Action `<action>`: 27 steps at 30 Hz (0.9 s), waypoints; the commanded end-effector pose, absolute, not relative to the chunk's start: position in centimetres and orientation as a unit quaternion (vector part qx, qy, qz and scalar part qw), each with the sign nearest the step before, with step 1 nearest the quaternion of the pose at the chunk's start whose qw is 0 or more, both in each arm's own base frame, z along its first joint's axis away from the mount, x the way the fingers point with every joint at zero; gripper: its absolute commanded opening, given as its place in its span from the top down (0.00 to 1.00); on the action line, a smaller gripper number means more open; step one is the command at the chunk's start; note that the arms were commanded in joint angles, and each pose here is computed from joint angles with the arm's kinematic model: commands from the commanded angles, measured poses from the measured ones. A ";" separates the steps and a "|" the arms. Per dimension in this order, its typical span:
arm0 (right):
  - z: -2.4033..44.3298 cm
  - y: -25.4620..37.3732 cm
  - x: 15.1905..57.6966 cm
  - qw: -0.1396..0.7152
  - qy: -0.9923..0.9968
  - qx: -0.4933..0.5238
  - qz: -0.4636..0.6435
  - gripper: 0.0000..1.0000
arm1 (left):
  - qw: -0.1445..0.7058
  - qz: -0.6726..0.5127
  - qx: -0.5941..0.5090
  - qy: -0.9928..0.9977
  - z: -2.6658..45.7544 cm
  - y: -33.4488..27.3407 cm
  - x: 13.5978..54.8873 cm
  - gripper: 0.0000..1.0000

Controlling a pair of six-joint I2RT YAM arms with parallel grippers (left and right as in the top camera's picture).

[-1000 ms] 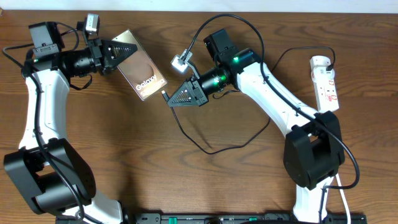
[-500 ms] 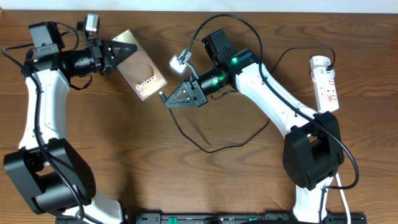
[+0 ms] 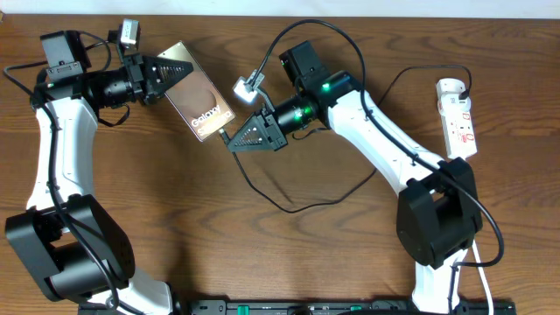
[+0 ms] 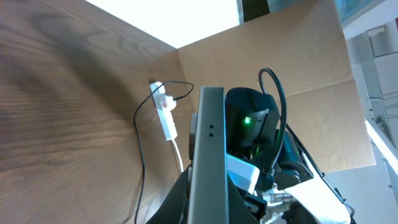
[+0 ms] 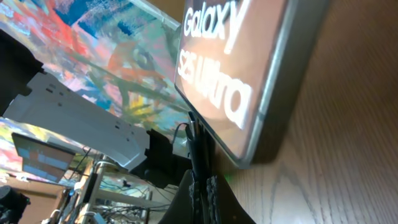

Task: Plug charger to phone and switch on socket
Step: 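Align the USB-C plug with the phone's bottom port using the right gripper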

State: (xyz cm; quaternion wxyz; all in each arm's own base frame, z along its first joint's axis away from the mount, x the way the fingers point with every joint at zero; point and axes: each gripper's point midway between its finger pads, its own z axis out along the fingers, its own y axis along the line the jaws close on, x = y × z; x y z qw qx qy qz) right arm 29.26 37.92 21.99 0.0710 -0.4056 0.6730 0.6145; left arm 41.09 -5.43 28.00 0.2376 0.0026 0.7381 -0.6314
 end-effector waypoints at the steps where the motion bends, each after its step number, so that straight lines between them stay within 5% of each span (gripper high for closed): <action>1: 23.7 38.1 28.7 0.075 0.666 -0.408 0.620 0.99 | 0.245 -0.643 0.019 0.726 29.0 -5.3 41.0 0.93; 27: 22.9 37.9 28.9 0.056 0.694 -0.383 0.606 0.99 | 0.245 -0.643 0.019 0.726 29.0 -5.3 41.0 0.93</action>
